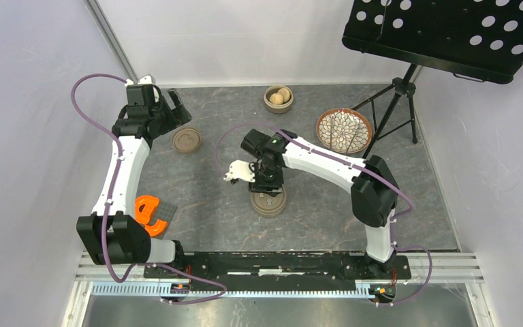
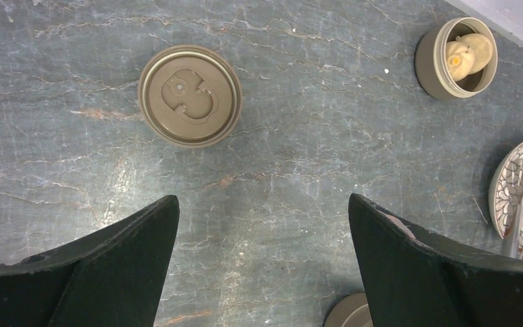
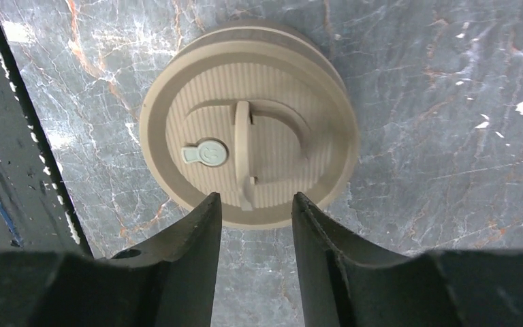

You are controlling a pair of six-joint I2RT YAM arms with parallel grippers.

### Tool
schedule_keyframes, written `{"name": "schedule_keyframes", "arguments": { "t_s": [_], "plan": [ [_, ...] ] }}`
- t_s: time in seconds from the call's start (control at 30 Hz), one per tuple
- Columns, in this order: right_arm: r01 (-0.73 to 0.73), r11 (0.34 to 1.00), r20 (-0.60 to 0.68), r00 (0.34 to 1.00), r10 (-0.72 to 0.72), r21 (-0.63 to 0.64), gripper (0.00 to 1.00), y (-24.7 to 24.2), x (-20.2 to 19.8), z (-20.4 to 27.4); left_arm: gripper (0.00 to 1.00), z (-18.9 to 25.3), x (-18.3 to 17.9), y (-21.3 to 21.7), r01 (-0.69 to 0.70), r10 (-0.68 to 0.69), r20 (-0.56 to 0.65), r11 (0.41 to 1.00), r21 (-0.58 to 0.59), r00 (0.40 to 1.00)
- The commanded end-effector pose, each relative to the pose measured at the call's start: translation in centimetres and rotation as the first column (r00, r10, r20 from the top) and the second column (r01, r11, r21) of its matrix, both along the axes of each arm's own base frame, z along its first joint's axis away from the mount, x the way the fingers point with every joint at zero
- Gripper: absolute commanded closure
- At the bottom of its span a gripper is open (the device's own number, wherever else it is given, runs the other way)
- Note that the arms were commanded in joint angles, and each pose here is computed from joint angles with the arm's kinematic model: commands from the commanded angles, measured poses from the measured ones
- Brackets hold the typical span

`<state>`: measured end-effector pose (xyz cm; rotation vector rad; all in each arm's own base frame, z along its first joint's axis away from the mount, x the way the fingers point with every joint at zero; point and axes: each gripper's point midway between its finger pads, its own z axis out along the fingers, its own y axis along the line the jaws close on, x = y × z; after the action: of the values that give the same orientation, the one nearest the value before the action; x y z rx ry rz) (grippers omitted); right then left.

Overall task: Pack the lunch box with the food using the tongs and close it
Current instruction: Close the box lid on the packing box.

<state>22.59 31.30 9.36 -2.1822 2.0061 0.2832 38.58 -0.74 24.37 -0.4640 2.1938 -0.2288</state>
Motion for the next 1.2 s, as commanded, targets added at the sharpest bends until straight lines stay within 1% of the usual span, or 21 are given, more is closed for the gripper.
{"name": "schedule_keyframes", "arguments": {
  "t_s": [0.0,0.1,0.17,0.23,0.3,0.47,0.57,0.8,0.9,1.03,1.17],
  "plan": [
    [-0.011,0.981,0.018,1.000,0.008,0.194,0.52,1.3,0.3,3.9,0.00,1.4,0.6,-1.0,0.072,-0.072,0.052,0.997,-0.015,0.996],
    [-0.021,0.955,0.032,0.999,0.012,0.297,0.46,1.4,0.5,5.4,0.00,2.2,0.7,-2.0,0.148,-0.146,0.091,0.989,-0.018,0.985],
    [-0.039,0.930,0.056,0.998,0.019,0.367,0.38,1.3,0.5,6.1,0.00,2.7,0.7,-2.3,0.174,-0.172,0.118,0.985,-0.010,0.978],
    [-0.057,0.907,0.087,0.996,0.022,0.418,0.32,1.2,0.7,6.4,0.00,3.1,0.8,-2.7,0.203,-0.200,0.142,0.979,-0.009,0.970],
    [-0.094,0.895,0.118,0.992,0.046,0.437,0.30,1.1,0.6,6.3,0.00,3.3,0.8,-3.0,0.223,-0.219,0.156,0.975,-0.012,0.963],
    [-0.133,0.900,0.099,0.990,0.101,0.414,0.30,1.0,0.3,4.2,0.00,3.3,0.9,-3.3,0.236,-0.230,0.160,0.972,-0.017,0.960],
    [-0.124,0.899,0.076,0.992,0.101,0.420,0.30,1.6,0.2,3.7,0.00,3.3,1.0,-3.3,0.244,-0.239,0.162,0.970,-0.013,0.958],
    [-0.095,0.921,0.074,0.995,0.072,0.378,0.30,2.0,0.4,1.0,0.00,3.1,0.9,-3.1,0.245,-0.243,0.160,0.969,0.008,0.957],
    [-0.098,0.937,0.035,0.995,0.091,0.336,0.31,1.5,-0.6,-1.1,0.00,2.6,0.8,-3.0,0.246,-0.246,0.149,0.969,0.013,0.958],
    [-0.096,0.962,-0.012,0.995,0.103,0.255,0.32,-0.4,-1.9,-4.1,0.00,2.1,0.8,-2.9,0.249,-0.250,0.139,0.968,0.022,0.958],
    [-0.068,0.976,-0.013,0.997,0.073,0.205,0.32,-1.3,-1.8,-5.0,0.00,1.6,0.8,-2.8,0.247,-0.249,0.126,0.969,0.028,0.960]
  ]
}}
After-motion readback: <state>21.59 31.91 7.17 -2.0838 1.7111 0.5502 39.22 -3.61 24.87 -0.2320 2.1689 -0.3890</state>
